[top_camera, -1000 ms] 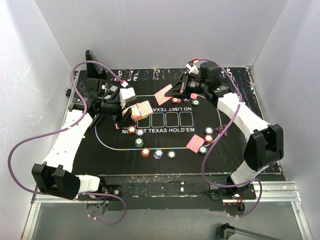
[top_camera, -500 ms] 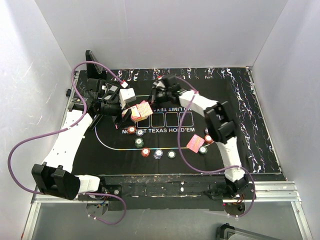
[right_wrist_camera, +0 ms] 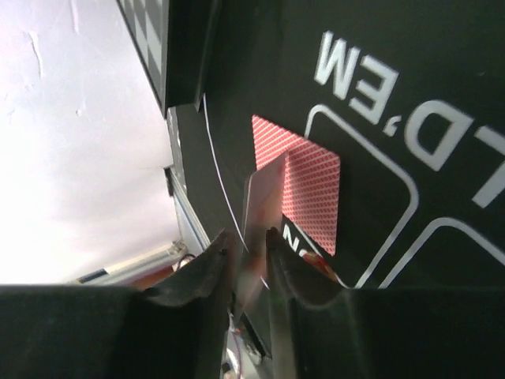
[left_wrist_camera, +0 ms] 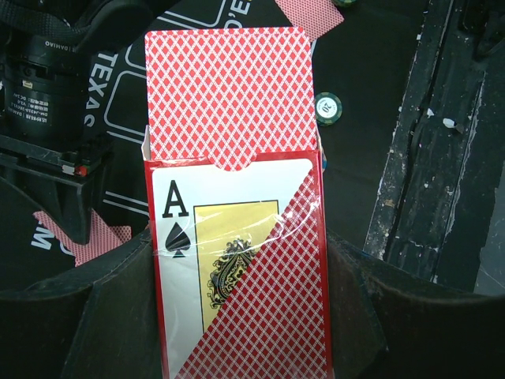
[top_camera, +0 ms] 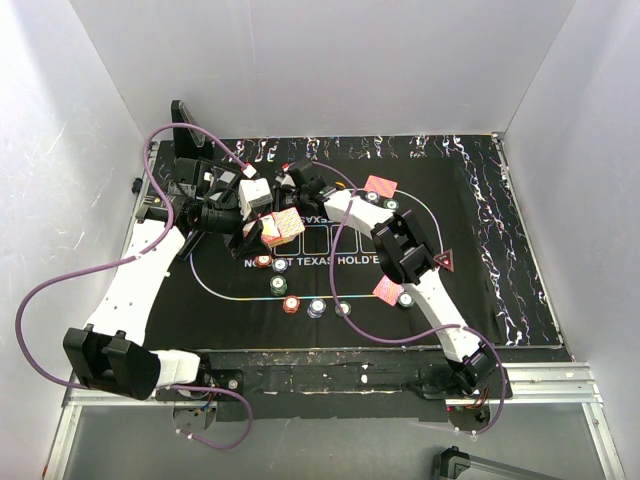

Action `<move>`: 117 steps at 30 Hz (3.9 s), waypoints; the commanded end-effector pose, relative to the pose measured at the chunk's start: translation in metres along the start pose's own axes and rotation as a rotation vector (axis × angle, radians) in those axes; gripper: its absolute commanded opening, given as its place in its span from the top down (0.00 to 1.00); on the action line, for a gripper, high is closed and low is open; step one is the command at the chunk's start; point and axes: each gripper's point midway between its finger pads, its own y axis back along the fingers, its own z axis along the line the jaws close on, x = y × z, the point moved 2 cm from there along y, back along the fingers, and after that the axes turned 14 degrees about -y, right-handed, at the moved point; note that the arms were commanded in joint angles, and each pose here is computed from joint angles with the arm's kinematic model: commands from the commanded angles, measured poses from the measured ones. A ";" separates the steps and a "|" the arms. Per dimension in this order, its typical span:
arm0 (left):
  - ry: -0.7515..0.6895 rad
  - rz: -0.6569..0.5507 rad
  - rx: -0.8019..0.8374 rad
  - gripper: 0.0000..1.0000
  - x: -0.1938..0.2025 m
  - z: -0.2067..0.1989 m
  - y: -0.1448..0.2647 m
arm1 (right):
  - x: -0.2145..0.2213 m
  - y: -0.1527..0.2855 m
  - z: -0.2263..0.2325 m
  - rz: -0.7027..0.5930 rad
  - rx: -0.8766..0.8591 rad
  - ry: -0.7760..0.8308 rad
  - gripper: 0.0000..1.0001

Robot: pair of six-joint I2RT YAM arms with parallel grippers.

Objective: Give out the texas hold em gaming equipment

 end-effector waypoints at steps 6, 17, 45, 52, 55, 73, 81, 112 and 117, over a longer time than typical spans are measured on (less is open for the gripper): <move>-0.051 -0.062 -0.005 1.00 -0.019 -0.004 0.008 | -0.015 0.000 0.000 -0.059 0.041 0.021 0.29; -0.042 -0.061 -0.021 1.00 -0.019 -0.007 0.010 | -0.017 0.039 0.016 -0.125 0.132 0.097 0.16; -0.043 -0.055 -0.014 1.00 -0.011 0.000 0.000 | 0.074 0.255 0.095 -0.294 -0.127 0.211 0.09; -0.047 -0.049 -0.019 1.00 -0.011 0.006 -0.001 | 0.107 0.230 0.112 -0.164 -0.206 0.258 0.09; -0.048 -0.055 -0.022 1.00 -0.014 0.008 0.000 | 0.112 0.217 0.114 -0.132 -0.206 0.268 0.08; -0.058 -0.068 -0.034 1.00 -0.021 0.012 0.003 | 0.113 0.186 0.101 -0.042 -0.199 0.222 0.40; -0.052 -0.073 -0.034 1.00 -0.021 0.012 0.002 | 0.109 0.201 0.101 -0.074 -0.202 0.217 0.50; -0.053 -0.078 -0.037 1.00 -0.023 0.011 0.002 | 0.075 0.278 0.100 -0.259 -0.257 0.194 0.99; -0.051 -0.076 -0.038 1.00 -0.022 0.011 0.003 | 0.043 0.311 0.101 -0.359 -0.301 0.172 0.99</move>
